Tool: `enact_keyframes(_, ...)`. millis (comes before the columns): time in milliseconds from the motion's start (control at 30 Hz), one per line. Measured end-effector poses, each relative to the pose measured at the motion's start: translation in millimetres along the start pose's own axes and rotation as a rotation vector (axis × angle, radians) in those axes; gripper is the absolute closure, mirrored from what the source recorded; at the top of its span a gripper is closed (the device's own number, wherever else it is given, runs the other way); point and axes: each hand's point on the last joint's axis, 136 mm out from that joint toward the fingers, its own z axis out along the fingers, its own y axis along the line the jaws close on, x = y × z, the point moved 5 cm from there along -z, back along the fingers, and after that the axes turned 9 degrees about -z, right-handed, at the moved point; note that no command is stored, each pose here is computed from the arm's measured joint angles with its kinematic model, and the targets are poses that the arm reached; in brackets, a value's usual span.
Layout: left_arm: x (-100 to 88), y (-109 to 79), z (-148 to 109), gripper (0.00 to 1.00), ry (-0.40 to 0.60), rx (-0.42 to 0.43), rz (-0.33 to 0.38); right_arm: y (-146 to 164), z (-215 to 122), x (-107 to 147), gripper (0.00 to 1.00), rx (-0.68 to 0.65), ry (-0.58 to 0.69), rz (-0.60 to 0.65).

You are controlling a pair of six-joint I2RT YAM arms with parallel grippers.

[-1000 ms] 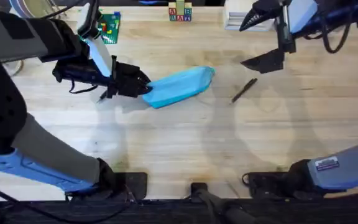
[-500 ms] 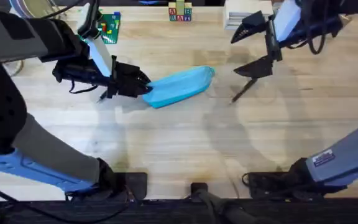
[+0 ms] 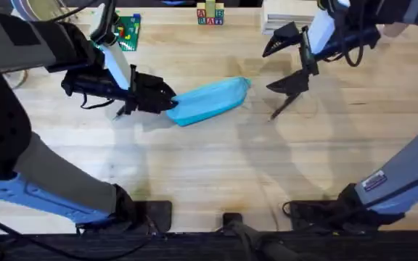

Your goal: Unzip the bag, pick up the pens from the table one at a time and place them inside, then zip the bag closed.

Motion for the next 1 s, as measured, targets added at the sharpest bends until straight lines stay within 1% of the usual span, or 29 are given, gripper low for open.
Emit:
enact_keyframes(133,0.0,0.0,0,0.958,0.0,0.0,0.0,-1,10,11,0.007,-0.007,-0.032,0.02)
enact_keyframes(267,0.0,0.0,0,0.958,0.0,0.0,0.0,-1,16,14,0.007,-0.014,-0.045,0.026)
enact_keyframes(467,0.0,0.0,0,0.958,0.0,0.0,0.0,0,30,12,0.007,-0.043,-0.06,0.016)
enact_keyframes(500,0.0,0.0,0,0.958,0.0,0.0,0.0,1,40,10,0.007,-0.063,-0.065,0.002)
enact_keyframes(600,0.0,0.0,0,0.958,0.0,0.0,0.0,-1,48,7,0.007,-0.069,-0.067,-0.024)
enact_keyframes(733,0.0,0.0,0,0.958,0.0,0.0,0.0,-1,51,4,0.007,-0.075,-0.069,-0.037)
enact_keyframes(1000,0.0,0.0,0,0.958,0.0,0.0,0.0,0,53,7,0.006,-0.08,-0.069,-0.029)
